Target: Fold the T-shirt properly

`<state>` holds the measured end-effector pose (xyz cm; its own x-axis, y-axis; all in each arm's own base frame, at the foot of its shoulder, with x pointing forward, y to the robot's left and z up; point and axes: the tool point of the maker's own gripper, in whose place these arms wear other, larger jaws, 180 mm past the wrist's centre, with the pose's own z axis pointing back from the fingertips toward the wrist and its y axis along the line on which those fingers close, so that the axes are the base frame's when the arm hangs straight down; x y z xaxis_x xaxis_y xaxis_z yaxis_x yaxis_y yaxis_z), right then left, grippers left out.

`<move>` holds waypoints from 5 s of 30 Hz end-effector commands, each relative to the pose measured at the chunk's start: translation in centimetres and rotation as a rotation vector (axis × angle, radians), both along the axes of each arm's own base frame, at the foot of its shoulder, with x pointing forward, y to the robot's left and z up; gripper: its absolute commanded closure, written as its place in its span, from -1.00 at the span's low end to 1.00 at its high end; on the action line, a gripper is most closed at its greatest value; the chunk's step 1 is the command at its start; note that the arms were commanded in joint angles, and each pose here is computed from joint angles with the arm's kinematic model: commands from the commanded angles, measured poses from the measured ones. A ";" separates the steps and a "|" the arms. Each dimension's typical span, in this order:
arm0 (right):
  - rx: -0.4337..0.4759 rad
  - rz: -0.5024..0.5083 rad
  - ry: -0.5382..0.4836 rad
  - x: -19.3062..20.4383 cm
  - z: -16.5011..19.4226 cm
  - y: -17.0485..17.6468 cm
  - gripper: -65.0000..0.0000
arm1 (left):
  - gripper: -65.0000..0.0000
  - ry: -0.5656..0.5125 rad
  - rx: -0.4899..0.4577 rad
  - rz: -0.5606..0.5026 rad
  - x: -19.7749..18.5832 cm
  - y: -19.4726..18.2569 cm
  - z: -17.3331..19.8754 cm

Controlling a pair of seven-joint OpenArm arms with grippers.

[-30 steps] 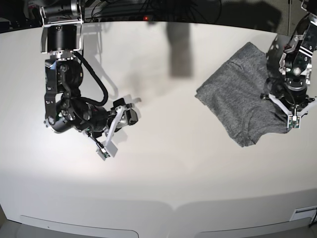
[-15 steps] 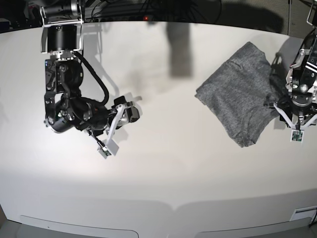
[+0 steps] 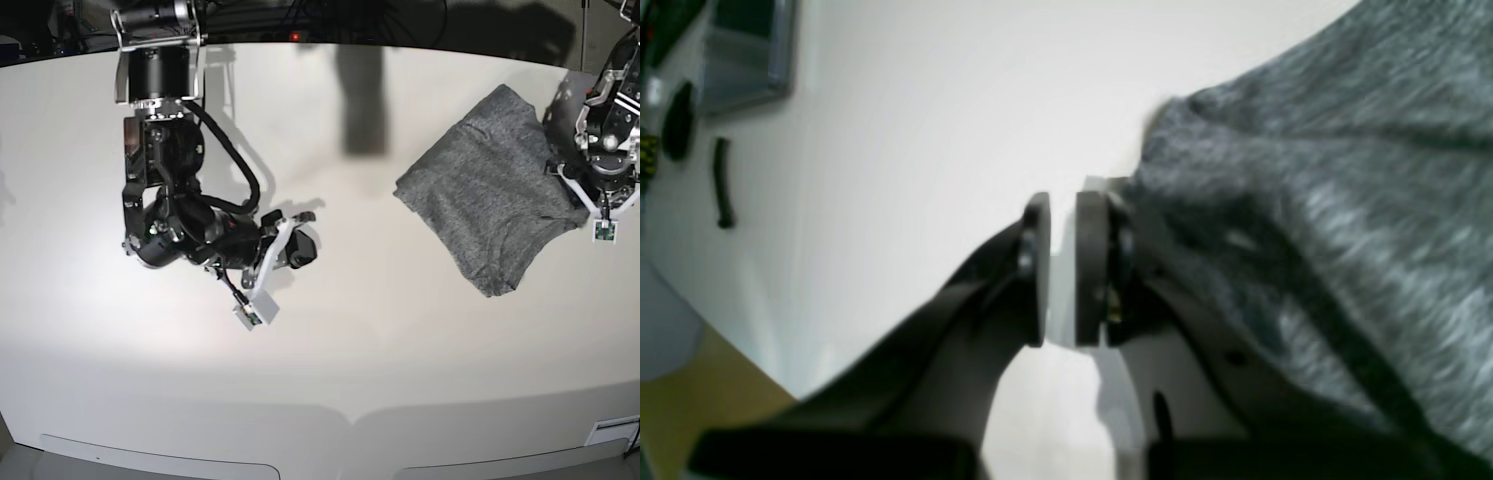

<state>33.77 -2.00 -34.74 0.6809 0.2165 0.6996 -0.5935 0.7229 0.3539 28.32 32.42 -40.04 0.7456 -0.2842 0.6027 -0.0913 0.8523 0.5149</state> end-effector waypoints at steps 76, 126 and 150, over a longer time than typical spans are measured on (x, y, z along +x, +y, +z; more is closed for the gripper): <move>-0.247 -0.194 -0.168 -0.5 -1.4 -9.6 1.00 | 1.00 -0.160 -0.724 -0.225 6.5 -10.6 3.1; -0.319 -0.602 0.706 -40.3 -11.7 -17.8 1.00 | 1.00 0.360 -0.678 0.096 -32.9 -2.3 -7.7; -0.561 -0.456 0.841 -38.6 -28.9 -23.0 1.00 | 1.00 0.509 -0.746 0.321 -31.2 -9.6 -23.8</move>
